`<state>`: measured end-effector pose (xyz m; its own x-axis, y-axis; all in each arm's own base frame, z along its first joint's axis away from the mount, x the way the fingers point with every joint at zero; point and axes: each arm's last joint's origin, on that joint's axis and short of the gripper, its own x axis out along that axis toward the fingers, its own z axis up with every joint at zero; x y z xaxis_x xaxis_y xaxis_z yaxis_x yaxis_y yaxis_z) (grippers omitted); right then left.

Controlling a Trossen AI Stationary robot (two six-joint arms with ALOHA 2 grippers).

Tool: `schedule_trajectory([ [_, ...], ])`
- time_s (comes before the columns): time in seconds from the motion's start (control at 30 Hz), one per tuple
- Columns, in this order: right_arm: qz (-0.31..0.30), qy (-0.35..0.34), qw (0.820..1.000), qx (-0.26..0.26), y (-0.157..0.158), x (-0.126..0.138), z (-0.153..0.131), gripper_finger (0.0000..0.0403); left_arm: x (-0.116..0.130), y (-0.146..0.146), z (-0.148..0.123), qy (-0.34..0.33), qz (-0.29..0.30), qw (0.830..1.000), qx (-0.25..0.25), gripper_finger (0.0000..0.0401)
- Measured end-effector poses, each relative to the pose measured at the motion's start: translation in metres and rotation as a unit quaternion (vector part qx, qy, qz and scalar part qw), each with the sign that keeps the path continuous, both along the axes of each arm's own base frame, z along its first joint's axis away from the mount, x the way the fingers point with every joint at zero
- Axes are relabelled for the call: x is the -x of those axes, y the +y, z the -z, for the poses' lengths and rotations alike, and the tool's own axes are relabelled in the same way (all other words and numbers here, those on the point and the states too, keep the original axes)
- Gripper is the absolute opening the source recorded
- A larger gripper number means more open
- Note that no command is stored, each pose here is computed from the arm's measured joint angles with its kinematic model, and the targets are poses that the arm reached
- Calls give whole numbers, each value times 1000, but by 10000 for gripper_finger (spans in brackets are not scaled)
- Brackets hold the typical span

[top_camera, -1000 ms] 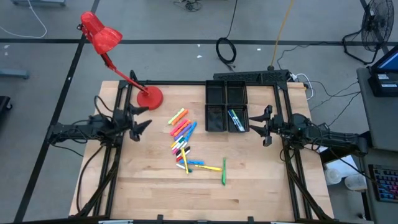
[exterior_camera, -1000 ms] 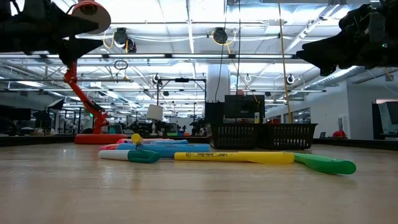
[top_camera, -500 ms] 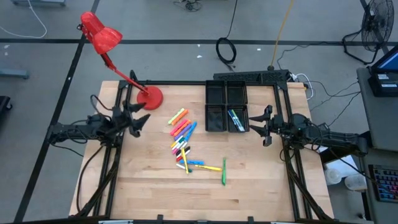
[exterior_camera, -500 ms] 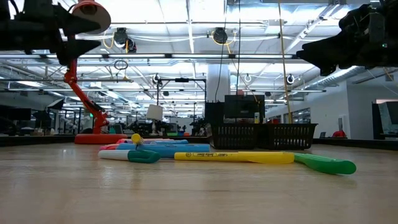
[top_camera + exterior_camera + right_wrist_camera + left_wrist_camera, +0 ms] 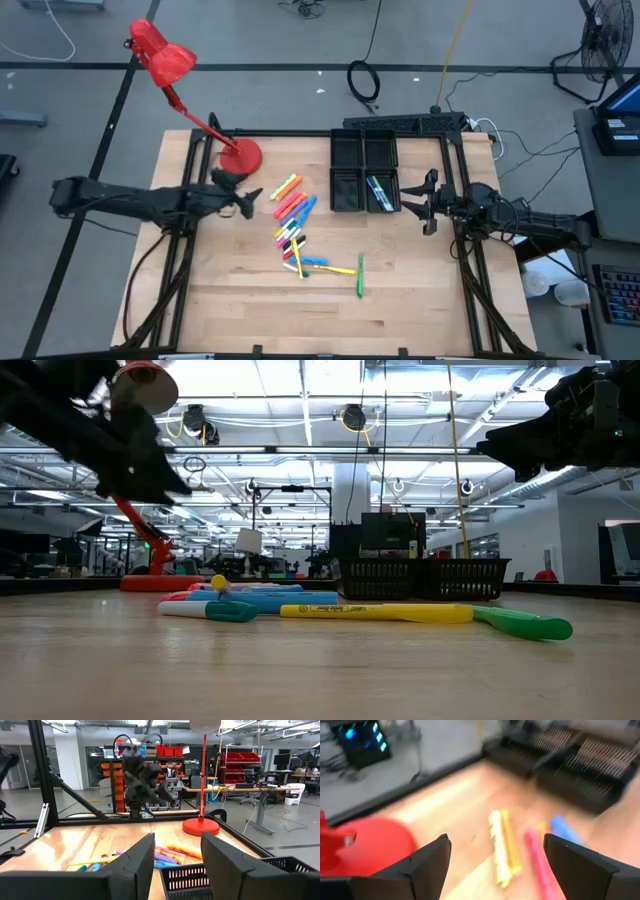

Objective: Pick & Place Markers
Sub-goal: Put the green highlighter pen into the top left black bin

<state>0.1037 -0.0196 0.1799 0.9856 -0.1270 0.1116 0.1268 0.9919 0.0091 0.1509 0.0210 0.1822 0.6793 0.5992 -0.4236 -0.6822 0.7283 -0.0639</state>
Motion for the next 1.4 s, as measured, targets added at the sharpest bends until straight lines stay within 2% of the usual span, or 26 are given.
schedule_trajectory([
  [0.13, 0, 0, 1000, 0, 0, 0, 0, 146, -21, 13, 12, 66, -34, 997, 12, 324],
  [0.37, 0, 0, 1000, 0, 0, 0, 0, 146, -53, 43, 21, 83, -103, 991, 37, 324],
  [0.53, 0, 0, 1000, 0, 0, 0, 0, 146, -74, 53, 41, 101, -81, 989, 71, 324],
  [0.73, 0, 0, 1000, 0, 0, 0, 0, 146, -95, 59, 59, 121, -66, 989, 59, 323],
  [1.07, 0, 0, 1000, 0, 0, 0, 0, 146, -102, 69, 79, 167, -78, 981, 68, 323],
  [1.23, 0, 0, 1000, 0, 0, 0, 0, 146, -97, 70, 83, 197, -70, 973, 96, 323],
  [1.4, 0, 0, 1000, 0, 0, 0, 0, 146, -95, 70, 84, 203, -56, 970, 125, 283],
])
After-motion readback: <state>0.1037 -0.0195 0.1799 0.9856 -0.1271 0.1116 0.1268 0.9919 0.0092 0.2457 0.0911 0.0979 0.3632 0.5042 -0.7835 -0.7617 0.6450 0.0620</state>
